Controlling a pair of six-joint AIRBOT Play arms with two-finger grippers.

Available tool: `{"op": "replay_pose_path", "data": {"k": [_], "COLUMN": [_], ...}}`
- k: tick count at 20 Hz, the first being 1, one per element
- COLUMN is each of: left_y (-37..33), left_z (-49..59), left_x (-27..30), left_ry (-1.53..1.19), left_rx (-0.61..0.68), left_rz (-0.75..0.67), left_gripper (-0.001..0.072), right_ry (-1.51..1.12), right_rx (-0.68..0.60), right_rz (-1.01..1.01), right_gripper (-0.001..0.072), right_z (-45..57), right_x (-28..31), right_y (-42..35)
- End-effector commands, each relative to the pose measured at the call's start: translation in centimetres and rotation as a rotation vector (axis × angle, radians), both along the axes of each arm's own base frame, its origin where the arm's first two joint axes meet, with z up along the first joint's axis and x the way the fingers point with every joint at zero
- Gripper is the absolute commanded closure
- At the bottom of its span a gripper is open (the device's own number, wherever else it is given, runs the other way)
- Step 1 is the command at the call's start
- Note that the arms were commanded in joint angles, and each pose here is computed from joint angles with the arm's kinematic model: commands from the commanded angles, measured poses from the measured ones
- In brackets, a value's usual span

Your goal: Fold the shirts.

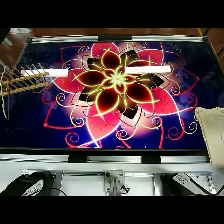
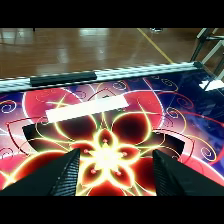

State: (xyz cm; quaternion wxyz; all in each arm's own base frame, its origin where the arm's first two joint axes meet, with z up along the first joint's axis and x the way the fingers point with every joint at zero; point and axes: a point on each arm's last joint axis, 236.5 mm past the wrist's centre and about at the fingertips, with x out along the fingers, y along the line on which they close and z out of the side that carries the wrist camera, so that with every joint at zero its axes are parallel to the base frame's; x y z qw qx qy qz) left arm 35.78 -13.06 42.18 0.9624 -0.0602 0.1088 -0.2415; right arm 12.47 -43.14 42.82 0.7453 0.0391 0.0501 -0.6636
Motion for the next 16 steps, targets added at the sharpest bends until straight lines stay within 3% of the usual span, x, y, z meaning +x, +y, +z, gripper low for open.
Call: {"op": "replay_pose_path", "data": {"k": [1, 2, 4, 8, 11, 16], "left_y": [0.0, 0.0, 0.0, 0.0, 0.1, 0.6], "left_z": [0.0, 0.0, 0.0, -0.2, -1.5, -6.4], "left_x": [0.0, 0.0, 0.0, 0.2, 0.7, 1.9], "left_ry": [0.003, 0.002, 0.003, 0.008, 0.034, 0.157], "left_rx": [-0.004, -0.004, -0.004, -0.002, 0.009, 0.078], "left_rz": [0.001, 0.001, 0.001, 0.002, 0.005, 0.022], "left_gripper": [0.0167, 0.0167, 0.0167, 0.0167, 0.0166, 0.0167], "right_ry": [-0.007, -0.018, -0.044, 0.031, 0.132, 0.163], "right_rx": [0.089, 0.099, 0.121, 0.282, 0.564, 0.992], "right_rz": [0.009, 0.019, 0.041, 0.086, 0.145, 0.478], "right_gripper": [0.0657, 0.0630, 0.0182, 0.0161, 0.0161, 0.0161], "right_z": [-2.4, -2.5, -2.6, -5.3, -11.2, -20.8], "right_x": [0.1, 0.4, 0.7, 0.2, 0.2, 8.5], "right_y": [-0.4, -0.3, 0.6, 4.3, 8.2, 17.6]}}
